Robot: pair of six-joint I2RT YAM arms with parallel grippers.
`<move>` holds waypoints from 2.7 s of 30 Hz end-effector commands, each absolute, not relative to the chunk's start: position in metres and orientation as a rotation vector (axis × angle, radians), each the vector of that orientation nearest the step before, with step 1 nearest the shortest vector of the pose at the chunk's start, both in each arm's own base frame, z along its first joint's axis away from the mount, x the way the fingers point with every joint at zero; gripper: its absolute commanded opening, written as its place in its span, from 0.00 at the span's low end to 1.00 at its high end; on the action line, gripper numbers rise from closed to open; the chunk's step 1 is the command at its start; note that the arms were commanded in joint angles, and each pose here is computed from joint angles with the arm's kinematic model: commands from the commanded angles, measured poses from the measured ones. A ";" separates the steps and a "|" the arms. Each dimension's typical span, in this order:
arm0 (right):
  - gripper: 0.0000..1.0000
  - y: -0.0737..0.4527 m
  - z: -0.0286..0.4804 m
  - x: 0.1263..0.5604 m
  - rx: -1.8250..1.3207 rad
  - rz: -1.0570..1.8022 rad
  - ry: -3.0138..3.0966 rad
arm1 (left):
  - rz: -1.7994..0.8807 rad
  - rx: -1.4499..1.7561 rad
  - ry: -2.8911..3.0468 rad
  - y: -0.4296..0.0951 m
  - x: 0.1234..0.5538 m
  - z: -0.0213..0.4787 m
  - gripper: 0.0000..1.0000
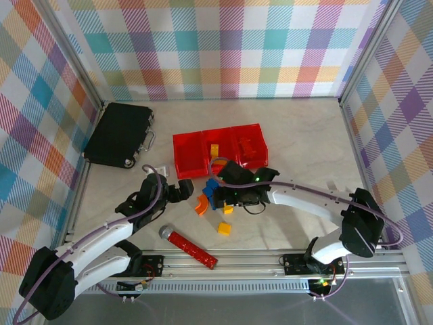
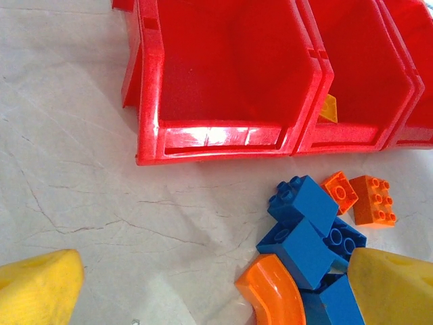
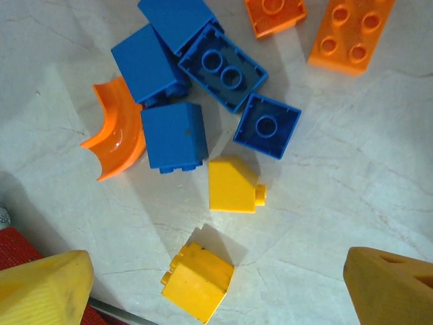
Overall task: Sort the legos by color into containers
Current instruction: Pick up the lego from the bottom-center of the table, then place the lego in the container.
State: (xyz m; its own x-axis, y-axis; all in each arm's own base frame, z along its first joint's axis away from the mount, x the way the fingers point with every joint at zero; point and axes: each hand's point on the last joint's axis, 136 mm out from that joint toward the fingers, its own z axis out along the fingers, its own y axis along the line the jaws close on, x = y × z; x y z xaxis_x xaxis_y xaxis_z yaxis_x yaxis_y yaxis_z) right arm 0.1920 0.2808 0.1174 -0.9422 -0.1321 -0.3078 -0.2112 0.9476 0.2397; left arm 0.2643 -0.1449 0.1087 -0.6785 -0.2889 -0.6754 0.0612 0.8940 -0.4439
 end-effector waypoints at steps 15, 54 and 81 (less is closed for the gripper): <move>0.79 0.280 0.068 0.191 -0.225 0.076 2.894 | -0.569 -0.132 2.212 -0.136 0.247 0.118 1.00; 0.42 0.294 0.026 0.206 -0.359 -0.068 2.905 | -0.515 -0.140 2.176 -0.120 0.239 0.128 1.00; 0.29 0.284 0.173 0.337 -0.381 0.169 2.508 | -0.462 -0.120 2.181 -0.115 0.240 0.140 1.00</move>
State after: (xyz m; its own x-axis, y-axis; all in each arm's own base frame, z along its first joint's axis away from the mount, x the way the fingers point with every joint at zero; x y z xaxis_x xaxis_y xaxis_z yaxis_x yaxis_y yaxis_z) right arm 0.3157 0.2720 0.1599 -0.8168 -0.1979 -0.5418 -0.2439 0.9697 0.0135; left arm 0.2383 -0.1153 0.1243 -0.6342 -0.2604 -0.7280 0.0622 0.9214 -0.3837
